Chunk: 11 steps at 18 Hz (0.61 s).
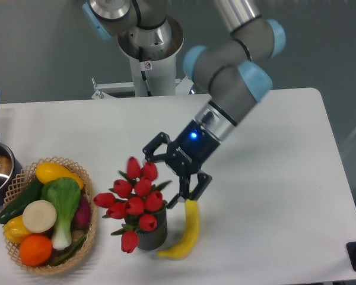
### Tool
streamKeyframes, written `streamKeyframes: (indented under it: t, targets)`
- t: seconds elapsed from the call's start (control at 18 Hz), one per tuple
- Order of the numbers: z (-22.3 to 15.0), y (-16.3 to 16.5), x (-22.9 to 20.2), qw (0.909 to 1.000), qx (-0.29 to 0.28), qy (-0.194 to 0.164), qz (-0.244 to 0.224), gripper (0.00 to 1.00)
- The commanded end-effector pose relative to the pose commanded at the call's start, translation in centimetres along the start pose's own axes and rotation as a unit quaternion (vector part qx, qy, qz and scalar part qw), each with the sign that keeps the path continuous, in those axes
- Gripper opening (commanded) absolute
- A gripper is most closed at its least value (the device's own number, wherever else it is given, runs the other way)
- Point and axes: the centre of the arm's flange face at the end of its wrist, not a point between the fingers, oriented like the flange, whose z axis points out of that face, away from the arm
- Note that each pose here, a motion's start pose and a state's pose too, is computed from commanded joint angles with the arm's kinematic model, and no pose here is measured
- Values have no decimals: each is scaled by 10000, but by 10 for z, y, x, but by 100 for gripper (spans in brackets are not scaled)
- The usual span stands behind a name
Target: Insert the flowers into the vase
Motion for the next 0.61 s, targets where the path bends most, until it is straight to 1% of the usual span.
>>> streamKeyframes:
  t: [0.11, 0.17, 0.22, 0.28, 0.33, 0.44, 0.56, 0.61]
  targets:
    - [-26, -13, 20, 9992, -285, -259, 130, 100]
    - [-39, -16, 23, 9985, -373, -398, 48, 100]
    - [-51, -19, 24, 9973, -455, -544, -169, 100]
    - [-66, -19, 23, 9944, -630, -772, -364, 100]
    - [-81, -18, 20, 9903, -846, -1004, -462, 100]
    - [-98, -16, 17, 9816, -1297, -1317, -468, 100]
    - [-121, -23, 23, 9677, -1843, -1688, -345, 100]
    - [-126, -26, 19, 9630, -1990, -1788, -321, 100]
